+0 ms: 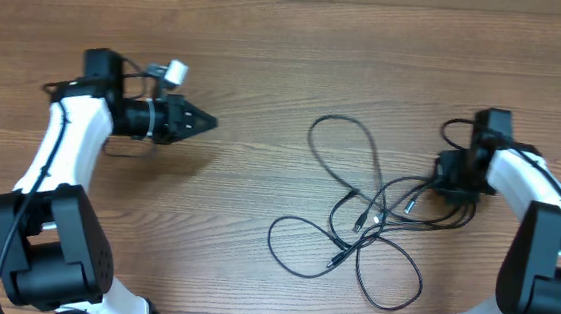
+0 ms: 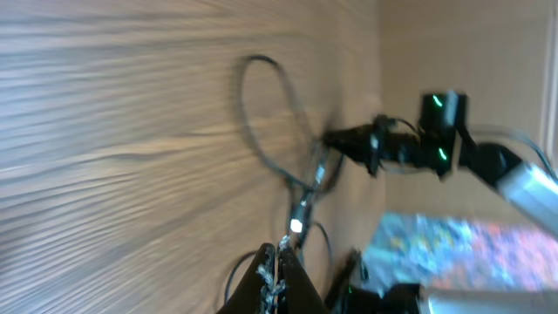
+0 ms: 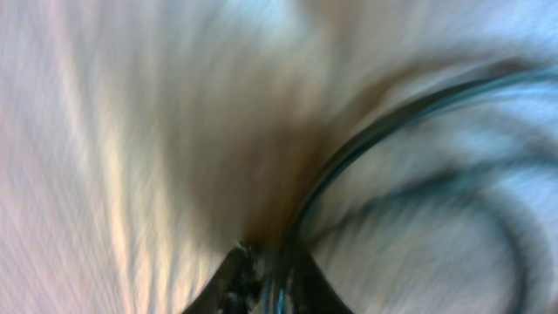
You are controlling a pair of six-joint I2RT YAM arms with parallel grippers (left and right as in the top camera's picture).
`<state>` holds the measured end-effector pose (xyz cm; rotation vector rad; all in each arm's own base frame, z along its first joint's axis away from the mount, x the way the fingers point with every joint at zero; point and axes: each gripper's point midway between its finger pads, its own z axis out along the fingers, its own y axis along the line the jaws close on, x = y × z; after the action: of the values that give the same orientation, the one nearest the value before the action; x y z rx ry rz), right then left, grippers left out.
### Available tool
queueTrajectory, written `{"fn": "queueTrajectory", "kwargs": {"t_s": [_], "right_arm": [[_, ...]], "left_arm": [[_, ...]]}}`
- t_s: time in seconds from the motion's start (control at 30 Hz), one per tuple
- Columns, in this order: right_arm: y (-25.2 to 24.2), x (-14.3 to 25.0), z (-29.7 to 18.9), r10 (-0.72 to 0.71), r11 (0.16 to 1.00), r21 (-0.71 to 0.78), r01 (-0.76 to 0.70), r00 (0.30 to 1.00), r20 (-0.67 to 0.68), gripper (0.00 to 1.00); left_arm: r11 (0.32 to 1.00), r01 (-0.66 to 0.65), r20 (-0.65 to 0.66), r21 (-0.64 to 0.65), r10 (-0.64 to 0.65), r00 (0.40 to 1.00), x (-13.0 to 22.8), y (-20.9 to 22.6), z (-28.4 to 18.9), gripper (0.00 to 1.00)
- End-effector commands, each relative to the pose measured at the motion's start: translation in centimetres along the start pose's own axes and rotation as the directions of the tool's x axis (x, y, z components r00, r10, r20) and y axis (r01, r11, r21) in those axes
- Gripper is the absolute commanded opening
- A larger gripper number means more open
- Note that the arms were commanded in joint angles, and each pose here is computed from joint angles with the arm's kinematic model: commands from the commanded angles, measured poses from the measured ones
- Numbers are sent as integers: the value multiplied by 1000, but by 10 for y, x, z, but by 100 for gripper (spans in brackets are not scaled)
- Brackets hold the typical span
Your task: Untangle cables
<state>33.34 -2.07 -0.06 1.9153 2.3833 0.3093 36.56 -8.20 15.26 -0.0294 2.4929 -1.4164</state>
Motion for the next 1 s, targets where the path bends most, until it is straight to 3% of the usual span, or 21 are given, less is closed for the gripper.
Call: {"fn": "queueTrajectory", "kwargs": {"t_s": [0.0, 0.13, 0.27, 0.37, 0.5, 0.57, 0.77, 0.8, 0.83, 0.97], "right_arm": [[-1, 55, 25, -264, 964, -11, 265, 956, -130, 24], [28, 99, 28, -504, 861, -143, 488, 855, -122, 48], [41, 130, 29, -615, 782, -202, 590, 783, -94, 67], [47, 150, 26, -710, 695, -256, 672, 699, -90, 75], [57, 188, 4, -880, 461, -446, 767, 461, -118, 81], [62, 196, -10, -906, 412, -486, 771, 403, -130, 81], [82, 159, -50, -874, 482, -333, 810, 470, -122, 82], [86, 149, -54, -866, 496, -306, 813, 488, -107, 100], [88, 140, -56, -857, 510, -284, 812, 506, -96, 100], [79, 92, -55, -753, 657, -153, 738, 654, -79, 100]], "left_arm": [[990, 91, 56, -111, -85, 995, -9, 14, -18, 4], [962, 175, 68, -208, -164, 984, -4, 33, -23, 4], [946, 171, 20, -274, -172, 985, 8, 37, -13, 8], [933, 139, -27, -331, -156, 987, 17, 37, -2, 14], [922, 65, -101, -383, -111, 989, 29, 31, 19, 20], [918, 20, -140, -397, -82, 987, 35, 25, 31, 24], [919, -134, -270, -372, 31, 962, 60, -4, 74, 33], [917, -165, -292, -362, 56, 955, 65, -10, 82, 36], [916, -189, -308, -353, 77, 948, 68, -14, 88, 38], [882, -251, -336, -399, 114, 935, 81, -25, 113, 42]]}}
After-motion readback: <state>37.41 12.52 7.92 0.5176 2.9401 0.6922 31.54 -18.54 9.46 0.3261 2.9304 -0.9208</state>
